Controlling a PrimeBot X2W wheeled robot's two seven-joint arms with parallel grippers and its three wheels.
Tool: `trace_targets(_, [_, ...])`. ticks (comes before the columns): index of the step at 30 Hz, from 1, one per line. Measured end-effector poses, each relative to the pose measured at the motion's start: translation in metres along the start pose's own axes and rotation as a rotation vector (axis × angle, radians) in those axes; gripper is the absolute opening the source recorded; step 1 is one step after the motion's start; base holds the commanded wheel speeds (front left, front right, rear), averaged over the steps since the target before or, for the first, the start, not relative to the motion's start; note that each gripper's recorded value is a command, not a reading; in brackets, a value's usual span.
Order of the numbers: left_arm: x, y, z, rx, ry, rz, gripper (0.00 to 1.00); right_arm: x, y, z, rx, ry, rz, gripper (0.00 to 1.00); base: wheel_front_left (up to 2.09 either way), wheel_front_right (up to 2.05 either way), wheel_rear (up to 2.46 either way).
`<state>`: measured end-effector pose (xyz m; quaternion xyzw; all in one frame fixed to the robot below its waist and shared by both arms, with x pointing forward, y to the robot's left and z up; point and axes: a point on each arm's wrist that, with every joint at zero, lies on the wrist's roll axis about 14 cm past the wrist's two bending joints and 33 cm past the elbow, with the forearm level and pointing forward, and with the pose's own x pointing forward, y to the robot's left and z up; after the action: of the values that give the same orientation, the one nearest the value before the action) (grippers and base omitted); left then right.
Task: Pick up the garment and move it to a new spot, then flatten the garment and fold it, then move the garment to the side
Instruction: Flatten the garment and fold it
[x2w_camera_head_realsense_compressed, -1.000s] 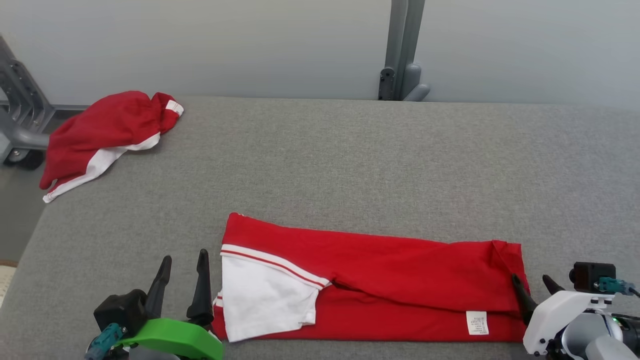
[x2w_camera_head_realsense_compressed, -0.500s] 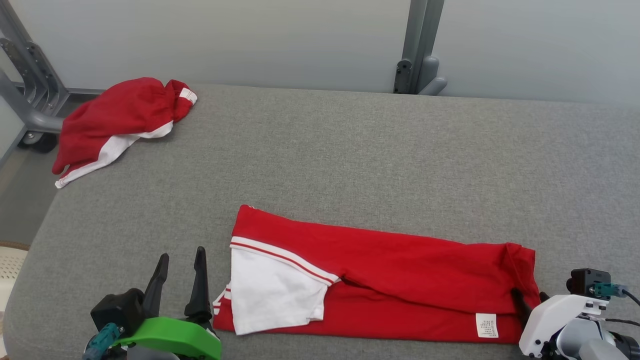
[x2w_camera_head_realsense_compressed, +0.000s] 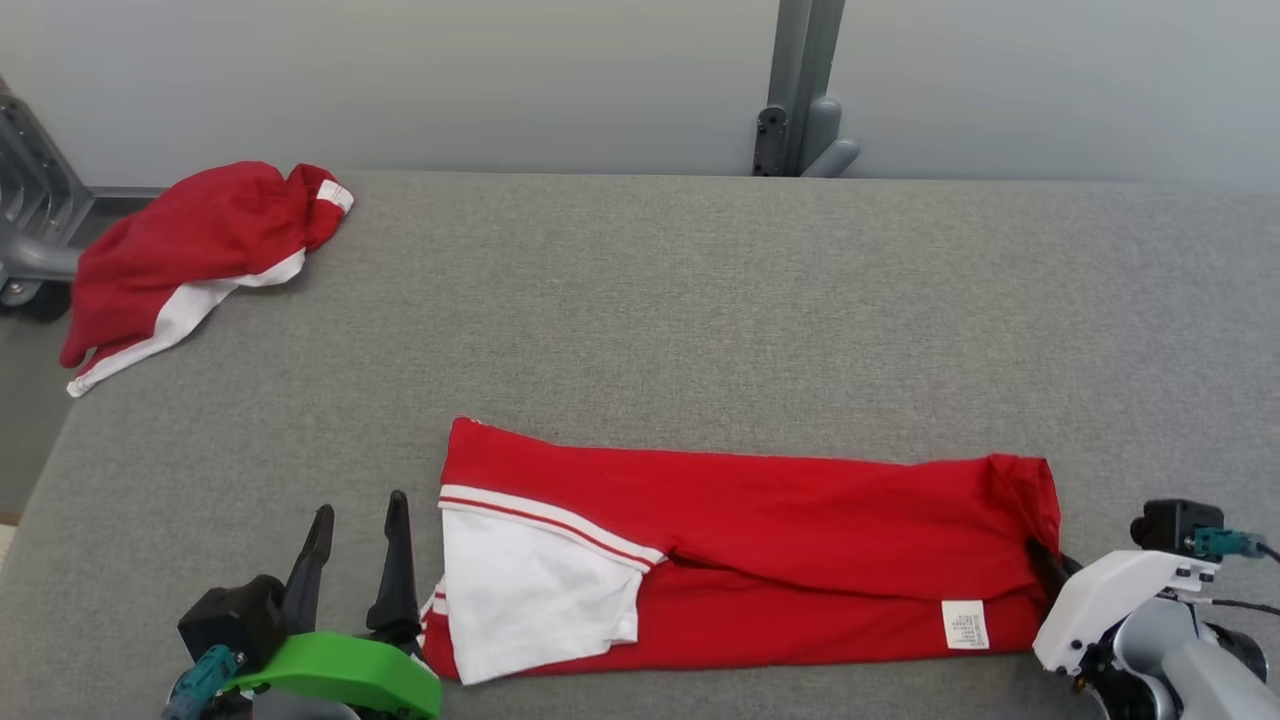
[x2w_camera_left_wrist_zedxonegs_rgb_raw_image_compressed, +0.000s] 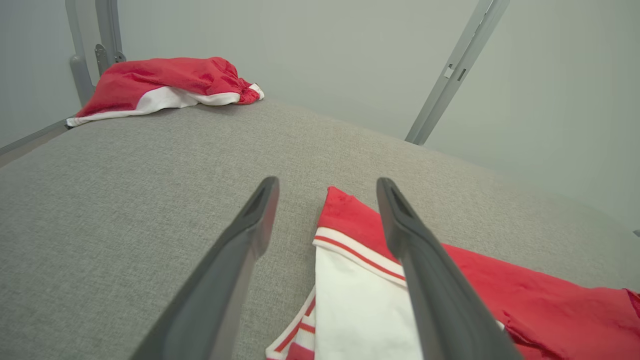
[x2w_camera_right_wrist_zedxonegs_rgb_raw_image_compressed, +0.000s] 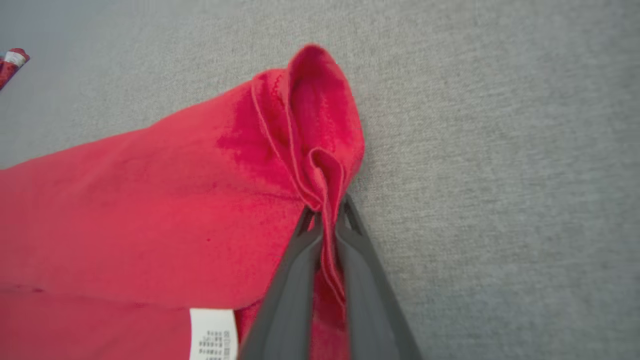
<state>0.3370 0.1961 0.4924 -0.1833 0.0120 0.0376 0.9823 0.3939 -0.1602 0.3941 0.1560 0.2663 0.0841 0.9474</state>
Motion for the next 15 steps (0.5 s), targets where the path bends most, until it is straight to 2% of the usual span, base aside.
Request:
trace_targets(5, [0.006,-0.012,-0.004,-0.003,0.01,-0.038,1.0,-0.008,-0.015,0.026,0.022,-0.053,-0.016,0.0,0.0,0.0,0.0])
trace_targets(10, [0.014,-0.026,-0.005,0.002,0.011,-0.077,1.0,-0.025,-0.057,0.063,0.01,-0.117,-0.096,0.0,0.0,0.0,0.0])
trace_targets(15, [0.022,-0.038,-0.008,0.019,0.015,-0.117,1.0,-0.046,-0.093,0.082,-0.007,-0.142,-0.178,0.0,0.0,0.0,0.0])
